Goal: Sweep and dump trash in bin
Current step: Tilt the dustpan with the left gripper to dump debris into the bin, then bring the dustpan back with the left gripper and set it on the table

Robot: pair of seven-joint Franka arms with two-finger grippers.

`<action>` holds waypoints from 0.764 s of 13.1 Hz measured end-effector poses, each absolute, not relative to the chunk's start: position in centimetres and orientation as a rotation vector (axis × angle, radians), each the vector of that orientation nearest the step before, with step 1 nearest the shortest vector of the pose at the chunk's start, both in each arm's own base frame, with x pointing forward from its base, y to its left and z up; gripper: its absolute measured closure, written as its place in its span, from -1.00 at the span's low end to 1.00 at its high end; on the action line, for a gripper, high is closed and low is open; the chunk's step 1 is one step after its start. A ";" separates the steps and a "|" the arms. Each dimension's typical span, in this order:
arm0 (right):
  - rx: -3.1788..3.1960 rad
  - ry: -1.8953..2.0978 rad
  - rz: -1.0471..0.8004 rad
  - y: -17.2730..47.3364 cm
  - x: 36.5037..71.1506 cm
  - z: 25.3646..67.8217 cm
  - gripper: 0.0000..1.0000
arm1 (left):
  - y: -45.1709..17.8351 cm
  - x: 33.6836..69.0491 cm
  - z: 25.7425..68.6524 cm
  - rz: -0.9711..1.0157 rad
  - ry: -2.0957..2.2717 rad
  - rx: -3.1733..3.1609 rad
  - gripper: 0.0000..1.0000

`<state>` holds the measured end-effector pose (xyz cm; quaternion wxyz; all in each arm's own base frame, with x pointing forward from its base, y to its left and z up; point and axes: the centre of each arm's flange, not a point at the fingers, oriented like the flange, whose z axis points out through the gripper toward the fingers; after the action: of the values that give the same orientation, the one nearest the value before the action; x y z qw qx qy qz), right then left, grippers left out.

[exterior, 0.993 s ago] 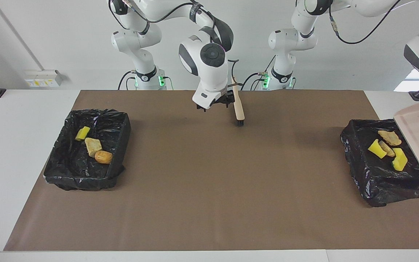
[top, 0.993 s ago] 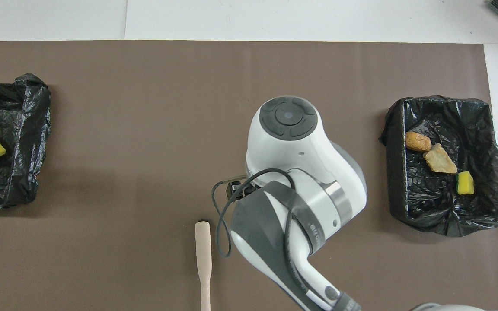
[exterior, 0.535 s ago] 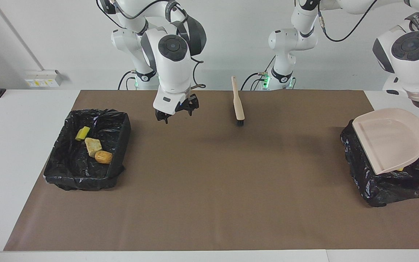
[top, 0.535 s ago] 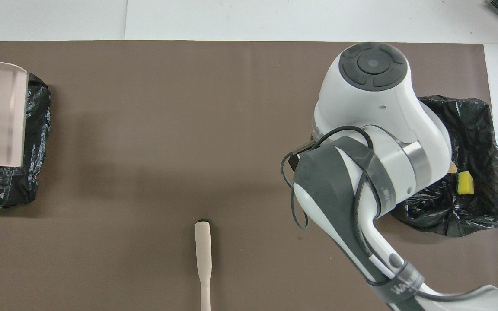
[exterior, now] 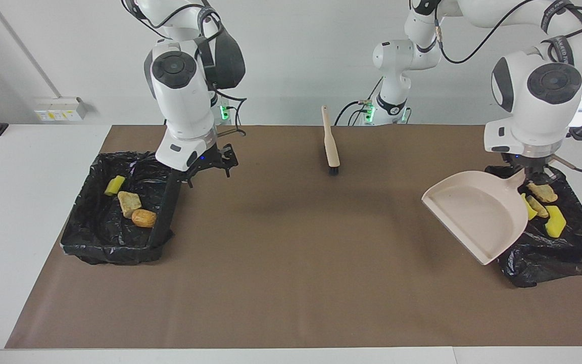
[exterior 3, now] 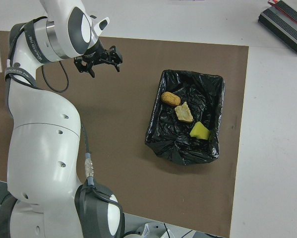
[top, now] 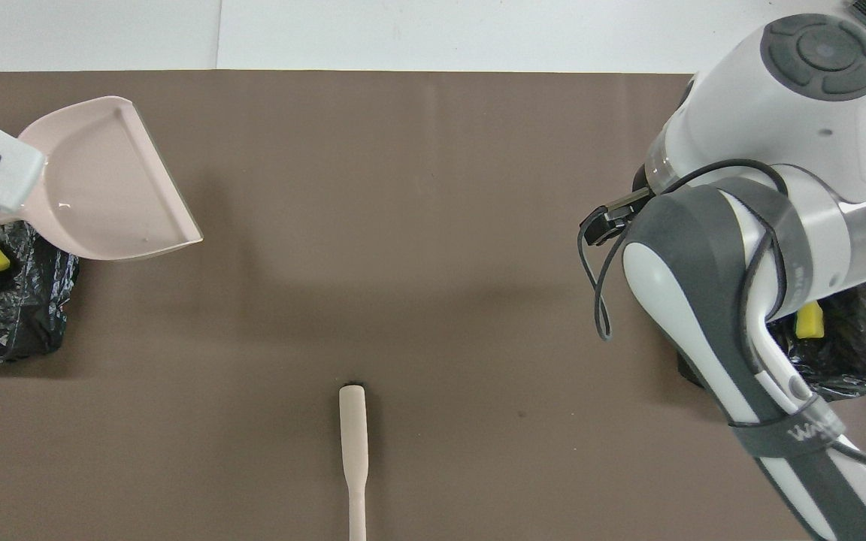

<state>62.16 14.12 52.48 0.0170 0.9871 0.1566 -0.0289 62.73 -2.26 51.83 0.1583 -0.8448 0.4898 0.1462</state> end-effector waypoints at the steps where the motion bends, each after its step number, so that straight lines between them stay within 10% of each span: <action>1: 3.077 0.450 -0.063 12.6 62.8 52.5 -1.00 | -4.7 62.8 49.8 0.414 1.314 -2.478 0.34; 10: 3.063 0.086 0.068 -0.2 62.9 57.2 -1.00 | -27.9 58.9 41.0 0.189 0.546 -2.999 0.34</action>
<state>62.92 -0.19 57.18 0.0383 0.9986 0.0282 0.0222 58.91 -27.87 40.99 0.0438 -0.9810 0.1785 0.0619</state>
